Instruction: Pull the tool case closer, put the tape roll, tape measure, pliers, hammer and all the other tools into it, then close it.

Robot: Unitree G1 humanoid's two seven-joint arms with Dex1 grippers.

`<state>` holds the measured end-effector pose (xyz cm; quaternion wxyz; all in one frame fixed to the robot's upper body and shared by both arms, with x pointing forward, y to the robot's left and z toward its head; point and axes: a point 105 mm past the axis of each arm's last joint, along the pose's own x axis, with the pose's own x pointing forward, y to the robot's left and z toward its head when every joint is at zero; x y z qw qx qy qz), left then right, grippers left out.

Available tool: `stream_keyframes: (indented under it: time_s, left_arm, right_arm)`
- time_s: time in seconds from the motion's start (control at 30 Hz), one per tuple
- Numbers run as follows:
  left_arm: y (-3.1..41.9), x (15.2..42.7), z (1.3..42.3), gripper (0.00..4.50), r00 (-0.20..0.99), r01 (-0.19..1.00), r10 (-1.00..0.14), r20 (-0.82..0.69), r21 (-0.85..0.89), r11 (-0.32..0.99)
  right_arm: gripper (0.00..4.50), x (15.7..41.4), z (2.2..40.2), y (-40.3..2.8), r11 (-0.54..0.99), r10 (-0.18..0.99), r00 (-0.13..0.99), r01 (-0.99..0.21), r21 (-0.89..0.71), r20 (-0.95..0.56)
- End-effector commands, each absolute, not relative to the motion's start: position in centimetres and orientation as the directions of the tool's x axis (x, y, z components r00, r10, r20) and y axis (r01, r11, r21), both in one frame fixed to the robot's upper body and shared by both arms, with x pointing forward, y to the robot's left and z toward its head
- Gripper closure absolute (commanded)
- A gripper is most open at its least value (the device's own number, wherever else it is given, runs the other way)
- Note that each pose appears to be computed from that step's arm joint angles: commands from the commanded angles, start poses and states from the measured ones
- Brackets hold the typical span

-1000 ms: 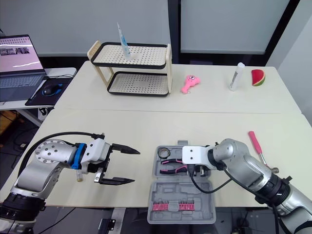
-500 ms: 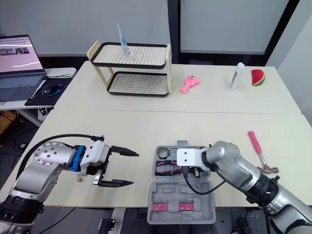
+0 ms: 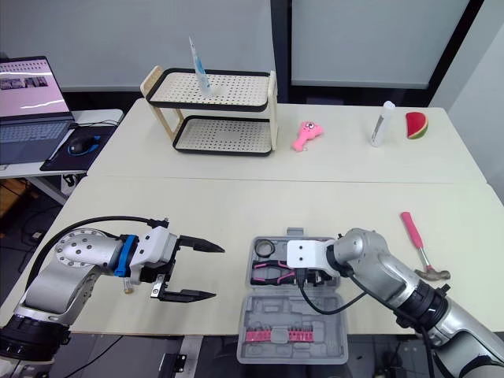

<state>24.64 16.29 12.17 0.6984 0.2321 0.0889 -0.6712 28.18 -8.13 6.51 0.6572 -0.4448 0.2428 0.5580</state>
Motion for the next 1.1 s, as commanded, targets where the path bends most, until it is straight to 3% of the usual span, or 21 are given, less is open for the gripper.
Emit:
stream_keyframes:
  time_s: [0.03,0.23,0.37,0.5,0.67,1.0,1.1]
  left_arm:
    - [16.2,24.7,12.9,0.0,0.092,0.969,-0.896,-0.434,0.246,-0.019]
    - [16.1,25.0,12.8,0.0,0.09,0.967,-0.898,-0.431,0.252,-0.025]
    - [15.7,25.1,13.0,0.0,0.087,0.963,-0.906,-0.415,0.267,-0.029]
    - [15.2,25.3,13.6,0.0,0.1,0.954,-0.922,-0.373,0.298,-0.017]
    - [15.2,25.2,13.5,0.0,0.092,0.956,-0.921,-0.378,0.293,-0.025]
    - [15.3,25.1,13.3,0.0,0.079,0.956,-0.92,-0.384,0.29,-0.038]
    - [15.2,25.2,13.2,0.0,0.08,0.955,-0.92,-0.384,0.295,-0.04]
  right_arm:
    - [1.41,28.1,9.8,-7.8,-0.051,0.573,0.26,-0.935,-0.351,-0.777]
    - [1.41,27.8,13.0,-7.8,-0.055,0.65,0.227,-0.938,-0.343,-0.725]
    - [1.41,28.3,14.0,-7.2,-0.004,0.728,0.281,-0.91,-0.414,-0.625]
    - [2.16,27.4,13.6,-6.3,0.071,0.818,0.308,-0.892,-0.447,-0.486]
    - [2.97,27.3,11.5,-5.8,0.205,0.839,0.385,-0.878,-0.432,-0.385]
    - [4.44,28.6,8.0,-6.2,0.292,0.81,0.454,-0.861,-0.417,-0.371]
    - [4.49,28.6,7.3,-6.2,0.285,0.811,0.445,-0.868,-0.408,-0.381]
